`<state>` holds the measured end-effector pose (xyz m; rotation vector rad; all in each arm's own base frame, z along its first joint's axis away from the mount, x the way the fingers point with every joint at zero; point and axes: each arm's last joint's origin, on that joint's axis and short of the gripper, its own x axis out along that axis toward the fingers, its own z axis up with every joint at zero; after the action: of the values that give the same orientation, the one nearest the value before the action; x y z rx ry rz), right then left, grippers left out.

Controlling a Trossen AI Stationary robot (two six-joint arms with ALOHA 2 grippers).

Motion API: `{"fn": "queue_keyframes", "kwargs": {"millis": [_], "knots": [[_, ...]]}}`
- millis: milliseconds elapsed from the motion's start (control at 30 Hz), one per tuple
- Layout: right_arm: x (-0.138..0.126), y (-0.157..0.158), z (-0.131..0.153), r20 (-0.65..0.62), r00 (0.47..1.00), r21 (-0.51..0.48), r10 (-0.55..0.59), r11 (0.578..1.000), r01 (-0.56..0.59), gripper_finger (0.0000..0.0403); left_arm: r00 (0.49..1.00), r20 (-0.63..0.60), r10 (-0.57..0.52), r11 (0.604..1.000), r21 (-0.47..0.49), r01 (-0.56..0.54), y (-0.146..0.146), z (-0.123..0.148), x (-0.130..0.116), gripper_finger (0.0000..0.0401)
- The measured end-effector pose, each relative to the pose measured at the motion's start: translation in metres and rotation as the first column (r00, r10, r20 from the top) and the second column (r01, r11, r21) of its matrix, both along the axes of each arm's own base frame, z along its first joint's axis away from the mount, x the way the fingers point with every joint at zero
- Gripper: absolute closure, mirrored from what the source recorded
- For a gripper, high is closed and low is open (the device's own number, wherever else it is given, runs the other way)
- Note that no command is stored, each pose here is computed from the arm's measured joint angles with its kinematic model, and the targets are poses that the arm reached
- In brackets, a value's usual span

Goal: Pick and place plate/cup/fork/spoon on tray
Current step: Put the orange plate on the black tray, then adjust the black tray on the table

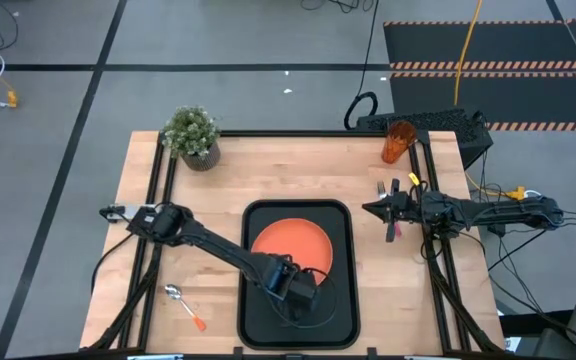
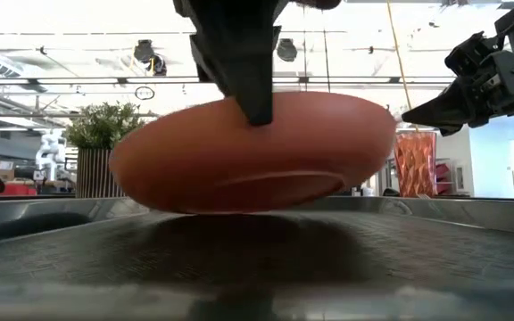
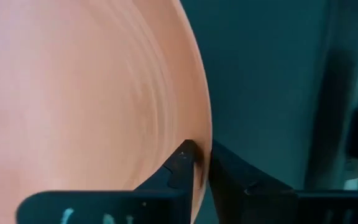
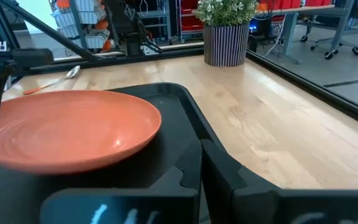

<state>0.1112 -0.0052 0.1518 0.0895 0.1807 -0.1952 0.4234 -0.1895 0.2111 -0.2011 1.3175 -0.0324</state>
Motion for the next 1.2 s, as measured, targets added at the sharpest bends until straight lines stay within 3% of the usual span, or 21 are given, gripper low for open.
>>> {"fn": "queue_keyframes", "kwargs": {"millis": [500,933,1033,1200], "knots": [[0.0,0.0,-0.001,-0.005,1.0,0.011,0.0,1.0,0.0,0.0403,0.999,0.044,0.005,1.0,-0.008,-0.005,0.007,0.001,0.007,0.0273],[0.0,0.0,-0.001,-0.011,1.0,0.014,0.001,1.0,-0.001,0.0403,0.999,0.044,0.021,1.0,-0.016,-0.021,0.004,0.002,0.007,0.0265],[0.0,0.0,-0.002,-0.015,1.0,0.031,-0.001,1.0,0.002,0.0403,0.998,0.016,0.068,0.995,-0.068,-0.067,0.001,0.002,0.005,0.0265],[0.0,0.0,-0.002,-0.016,1.0,0.033,-0.001,0.999,0.002,0.0403,0.989,-0.114,0.092,0.958,-0.259,-0.119,-0.013,0.003,-0.002,0.0265]]}}
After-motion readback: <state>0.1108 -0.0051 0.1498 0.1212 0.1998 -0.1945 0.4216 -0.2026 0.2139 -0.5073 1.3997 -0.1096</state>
